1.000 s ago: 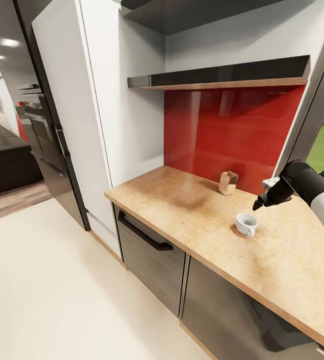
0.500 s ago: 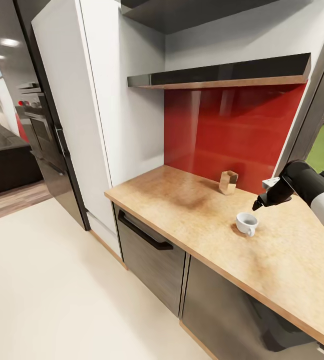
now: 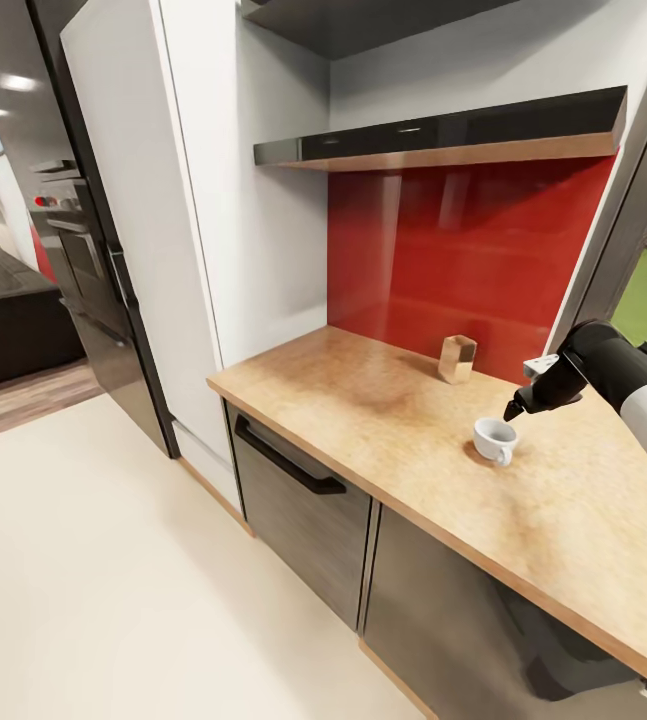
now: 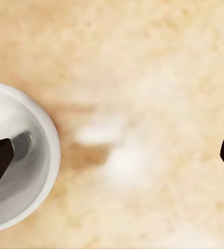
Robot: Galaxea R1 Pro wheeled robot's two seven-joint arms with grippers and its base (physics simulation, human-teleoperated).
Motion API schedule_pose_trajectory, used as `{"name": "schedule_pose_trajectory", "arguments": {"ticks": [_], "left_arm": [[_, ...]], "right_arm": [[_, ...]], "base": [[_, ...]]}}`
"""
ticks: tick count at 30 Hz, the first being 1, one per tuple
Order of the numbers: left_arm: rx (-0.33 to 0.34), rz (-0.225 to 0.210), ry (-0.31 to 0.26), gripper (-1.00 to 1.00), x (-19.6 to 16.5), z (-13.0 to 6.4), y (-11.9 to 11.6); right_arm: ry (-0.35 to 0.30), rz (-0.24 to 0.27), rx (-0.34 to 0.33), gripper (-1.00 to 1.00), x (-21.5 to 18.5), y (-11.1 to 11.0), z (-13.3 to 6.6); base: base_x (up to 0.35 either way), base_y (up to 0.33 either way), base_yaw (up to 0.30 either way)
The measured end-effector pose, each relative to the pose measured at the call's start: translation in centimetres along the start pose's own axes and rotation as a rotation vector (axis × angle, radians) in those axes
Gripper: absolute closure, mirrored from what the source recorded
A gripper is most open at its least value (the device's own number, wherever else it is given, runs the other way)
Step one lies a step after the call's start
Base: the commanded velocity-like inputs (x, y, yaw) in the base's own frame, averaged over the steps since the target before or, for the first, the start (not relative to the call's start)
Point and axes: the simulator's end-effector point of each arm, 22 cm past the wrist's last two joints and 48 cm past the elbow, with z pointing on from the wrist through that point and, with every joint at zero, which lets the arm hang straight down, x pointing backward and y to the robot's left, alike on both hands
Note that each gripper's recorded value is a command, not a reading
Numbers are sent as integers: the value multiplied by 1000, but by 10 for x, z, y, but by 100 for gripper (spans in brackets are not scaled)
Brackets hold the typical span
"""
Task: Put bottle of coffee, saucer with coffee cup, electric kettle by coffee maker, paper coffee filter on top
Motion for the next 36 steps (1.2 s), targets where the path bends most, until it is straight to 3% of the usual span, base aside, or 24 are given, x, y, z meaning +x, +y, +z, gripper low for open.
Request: {"name": "schedule_pose_trajectory", "arguments": {"ticks": [36], "left_arm": [[-6, -2, 3, -100, 3, 3, 7]], "right_arm": [[2, 0, -29, -100, 3, 8, 11]], "base": [[0, 0, 0]]}}
